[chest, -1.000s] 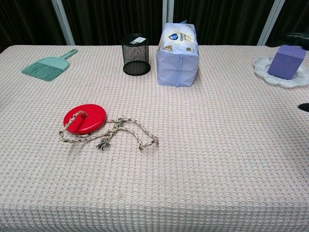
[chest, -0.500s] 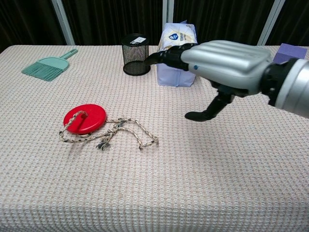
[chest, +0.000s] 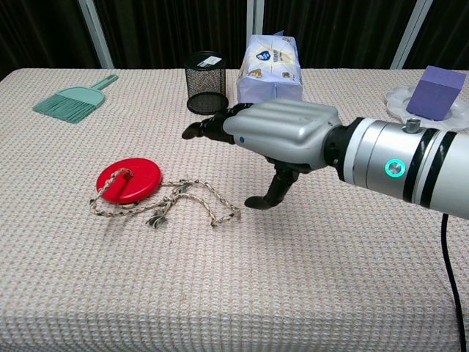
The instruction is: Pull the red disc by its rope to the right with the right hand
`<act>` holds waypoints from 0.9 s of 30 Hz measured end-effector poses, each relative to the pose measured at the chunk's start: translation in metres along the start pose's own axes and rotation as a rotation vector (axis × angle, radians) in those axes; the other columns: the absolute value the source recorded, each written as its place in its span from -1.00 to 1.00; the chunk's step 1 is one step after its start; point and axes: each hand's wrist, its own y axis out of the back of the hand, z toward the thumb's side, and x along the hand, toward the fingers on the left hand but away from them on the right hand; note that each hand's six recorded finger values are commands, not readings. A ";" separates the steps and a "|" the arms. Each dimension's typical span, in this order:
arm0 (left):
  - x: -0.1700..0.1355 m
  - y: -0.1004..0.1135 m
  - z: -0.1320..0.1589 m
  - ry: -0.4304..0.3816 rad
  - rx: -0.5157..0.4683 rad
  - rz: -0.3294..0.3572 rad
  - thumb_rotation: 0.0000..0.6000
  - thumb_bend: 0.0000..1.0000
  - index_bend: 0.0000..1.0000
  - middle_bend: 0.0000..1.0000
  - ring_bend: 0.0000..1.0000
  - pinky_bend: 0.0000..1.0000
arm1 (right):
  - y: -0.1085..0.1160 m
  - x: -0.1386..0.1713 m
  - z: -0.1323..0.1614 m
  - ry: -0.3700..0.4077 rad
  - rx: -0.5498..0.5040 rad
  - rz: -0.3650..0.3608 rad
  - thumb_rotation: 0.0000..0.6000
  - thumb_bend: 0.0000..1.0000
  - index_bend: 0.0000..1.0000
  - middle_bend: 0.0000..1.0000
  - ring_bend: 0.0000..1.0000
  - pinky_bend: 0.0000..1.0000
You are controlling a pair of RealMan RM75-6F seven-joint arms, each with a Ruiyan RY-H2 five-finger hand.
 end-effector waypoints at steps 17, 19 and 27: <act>-0.004 -0.003 -0.011 0.025 0.020 -0.002 1.00 -1.00 -0.83 -0.80 -0.91 -0.72 | -0.027 -0.016 0.006 0.014 0.095 0.061 1.00 -0.64 -0.97 -0.75 -1.00 -1.00; -0.004 -0.004 -0.013 0.029 0.021 -0.004 1.00 -1.00 -0.83 -0.80 -0.91 -0.72 | -0.028 -0.018 0.007 0.015 0.099 0.063 1.00 -0.64 -0.93 -0.73 -1.00 -1.00; -0.005 -0.007 -0.016 0.036 0.018 -0.008 1.00 -1.00 -0.83 -0.80 -0.91 -0.72 | -0.035 -0.026 0.012 0.018 0.102 0.050 1.00 -0.60 -0.68 -0.50 -1.00 -1.00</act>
